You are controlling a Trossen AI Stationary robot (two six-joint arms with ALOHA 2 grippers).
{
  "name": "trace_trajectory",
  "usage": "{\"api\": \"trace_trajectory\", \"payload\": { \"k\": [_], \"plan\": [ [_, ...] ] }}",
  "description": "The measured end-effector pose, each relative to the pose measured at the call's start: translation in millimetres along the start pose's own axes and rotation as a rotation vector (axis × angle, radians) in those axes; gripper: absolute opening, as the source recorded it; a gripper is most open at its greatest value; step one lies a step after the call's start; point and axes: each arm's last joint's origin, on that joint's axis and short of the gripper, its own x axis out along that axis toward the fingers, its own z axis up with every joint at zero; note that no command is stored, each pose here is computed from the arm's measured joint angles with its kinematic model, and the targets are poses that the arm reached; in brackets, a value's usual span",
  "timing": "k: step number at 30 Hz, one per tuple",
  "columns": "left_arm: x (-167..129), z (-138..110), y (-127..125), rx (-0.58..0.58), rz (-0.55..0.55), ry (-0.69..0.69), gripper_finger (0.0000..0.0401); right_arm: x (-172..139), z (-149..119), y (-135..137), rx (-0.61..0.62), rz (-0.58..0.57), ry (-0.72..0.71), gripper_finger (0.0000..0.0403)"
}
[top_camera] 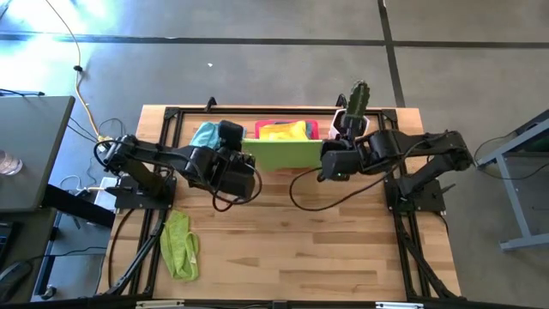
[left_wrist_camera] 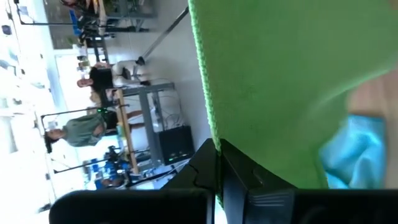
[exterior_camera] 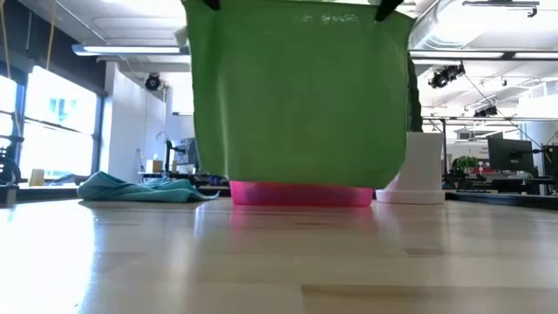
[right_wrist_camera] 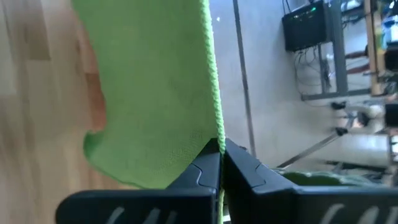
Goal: Fold microfiber towels
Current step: Fold the green microfiber cloth
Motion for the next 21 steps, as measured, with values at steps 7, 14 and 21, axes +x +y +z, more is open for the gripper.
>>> {"api": "trace_trajectory", "payload": {
  "k": [7, 14, 21],
  "plan": [
    [10, -3, 8, -0.012, 0.076, 0.049, 0.0000, 9, 3, -12, -0.079, -0.062, 0.009, 0.0000],
    [5, -1, -2, -0.238, -0.188, 0.013, 0.0000, 8, 2, -5, 0.123, 0.135, 0.017, 0.0000],
    [-26, 19, -43, -0.561, -0.817, -0.002, 0.0000, 8, -2, 63, 0.296, 0.648, 0.145, 0.0000]
  ]
}}
